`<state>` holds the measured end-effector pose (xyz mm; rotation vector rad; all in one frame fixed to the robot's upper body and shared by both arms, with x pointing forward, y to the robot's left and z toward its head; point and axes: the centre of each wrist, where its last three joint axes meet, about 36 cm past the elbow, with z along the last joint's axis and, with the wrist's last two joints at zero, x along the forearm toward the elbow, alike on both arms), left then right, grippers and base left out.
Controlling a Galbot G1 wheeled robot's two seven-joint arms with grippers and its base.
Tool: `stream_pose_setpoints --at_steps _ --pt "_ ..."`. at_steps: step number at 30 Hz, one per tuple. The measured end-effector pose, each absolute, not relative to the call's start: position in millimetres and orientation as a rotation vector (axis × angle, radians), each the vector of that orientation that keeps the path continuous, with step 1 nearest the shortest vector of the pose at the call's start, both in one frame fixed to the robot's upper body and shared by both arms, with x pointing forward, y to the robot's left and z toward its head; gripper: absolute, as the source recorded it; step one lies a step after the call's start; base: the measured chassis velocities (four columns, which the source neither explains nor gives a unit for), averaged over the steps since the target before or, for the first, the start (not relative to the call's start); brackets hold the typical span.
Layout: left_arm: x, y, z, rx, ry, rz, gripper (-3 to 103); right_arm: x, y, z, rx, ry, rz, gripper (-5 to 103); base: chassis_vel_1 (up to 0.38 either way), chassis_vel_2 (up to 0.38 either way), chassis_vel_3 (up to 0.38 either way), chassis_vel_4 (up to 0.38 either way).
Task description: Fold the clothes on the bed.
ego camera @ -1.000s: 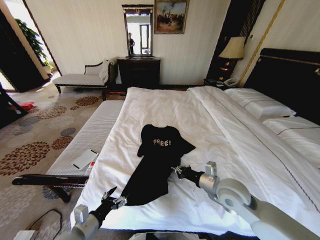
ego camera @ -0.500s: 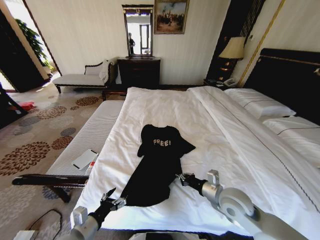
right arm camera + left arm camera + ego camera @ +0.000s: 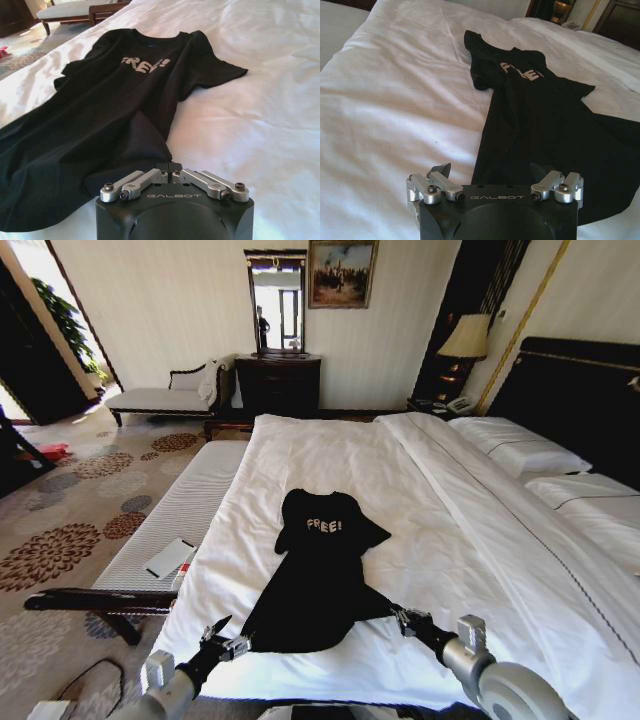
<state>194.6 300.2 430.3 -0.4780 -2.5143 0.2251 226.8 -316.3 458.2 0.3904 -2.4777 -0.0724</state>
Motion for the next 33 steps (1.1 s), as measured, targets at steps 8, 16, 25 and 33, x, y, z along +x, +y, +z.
stream_pose_setpoints --at_steps 8,16,25,33 --pt "184 311 420 -0.462 -2.469 0.200 90 218 -314 454 0.360 -2.480 -0.058 0 0.000 0.000 0.000 0.000" --pt "171 308 408 -0.466 -2.426 0.203 89 217 -311 452 0.363 -2.476 -0.063 0 0.000 0.000 0.000 0.000" --pt "175 303 397 -0.476 -2.412 0.216 70 218 -310 452 0.367 -2.472 -0.073 0 0.000 0.000 0.000 0.000" --pt "174 294 381 -0.462 -2.396 0.224 36 218 -310 451 0.369 -2.470 -0.082 0 0.000 0.000 0.000 0.000"
